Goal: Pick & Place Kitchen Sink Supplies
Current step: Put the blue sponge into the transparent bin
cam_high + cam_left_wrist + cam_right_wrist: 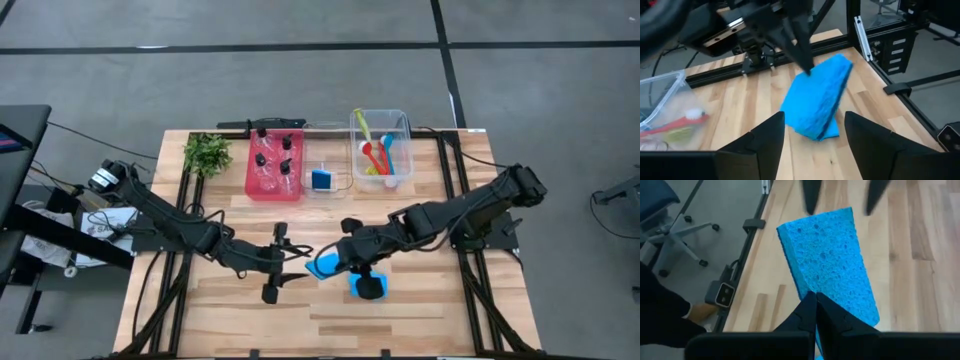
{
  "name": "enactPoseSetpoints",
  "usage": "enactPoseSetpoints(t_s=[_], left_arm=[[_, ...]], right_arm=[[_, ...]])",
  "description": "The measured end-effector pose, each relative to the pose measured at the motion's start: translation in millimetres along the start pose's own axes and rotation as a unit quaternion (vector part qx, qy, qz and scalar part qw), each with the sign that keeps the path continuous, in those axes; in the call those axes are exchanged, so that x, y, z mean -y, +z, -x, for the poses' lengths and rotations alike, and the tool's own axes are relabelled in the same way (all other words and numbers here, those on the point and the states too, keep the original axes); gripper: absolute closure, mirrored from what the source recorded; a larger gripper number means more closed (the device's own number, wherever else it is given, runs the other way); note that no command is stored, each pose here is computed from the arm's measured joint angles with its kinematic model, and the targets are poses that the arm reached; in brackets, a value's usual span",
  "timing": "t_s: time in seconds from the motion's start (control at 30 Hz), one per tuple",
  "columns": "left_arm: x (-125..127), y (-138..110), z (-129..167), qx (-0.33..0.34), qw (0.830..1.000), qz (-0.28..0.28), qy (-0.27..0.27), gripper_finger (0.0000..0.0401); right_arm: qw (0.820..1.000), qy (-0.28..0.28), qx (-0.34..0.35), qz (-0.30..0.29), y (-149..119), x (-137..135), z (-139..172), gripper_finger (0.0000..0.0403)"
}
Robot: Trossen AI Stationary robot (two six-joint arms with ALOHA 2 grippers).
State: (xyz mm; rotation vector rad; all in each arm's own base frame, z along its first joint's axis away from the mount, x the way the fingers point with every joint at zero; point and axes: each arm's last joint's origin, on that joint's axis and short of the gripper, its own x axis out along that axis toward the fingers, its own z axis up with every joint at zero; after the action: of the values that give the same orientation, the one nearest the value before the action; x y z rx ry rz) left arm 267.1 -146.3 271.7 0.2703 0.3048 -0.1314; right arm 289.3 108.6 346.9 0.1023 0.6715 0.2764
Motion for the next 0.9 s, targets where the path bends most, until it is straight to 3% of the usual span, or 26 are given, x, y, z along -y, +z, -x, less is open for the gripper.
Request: enactPoseSetpoints(t_s=[0.6, 0.9], left_arm=[[12, -11, -26, 0.012, 1.000, 0.006, -0.003, 0.0201], [8, -4, -21, 0.031, 0.999, 0.015, 0.002, 0.0257]], right_arm=[[0.999, 0.017, 0.032, 0.002, 9, 9, 0, 0.0403], [0.999, 0.017, 0.032, 0.003, 9, 9, 0, 0.0403]])
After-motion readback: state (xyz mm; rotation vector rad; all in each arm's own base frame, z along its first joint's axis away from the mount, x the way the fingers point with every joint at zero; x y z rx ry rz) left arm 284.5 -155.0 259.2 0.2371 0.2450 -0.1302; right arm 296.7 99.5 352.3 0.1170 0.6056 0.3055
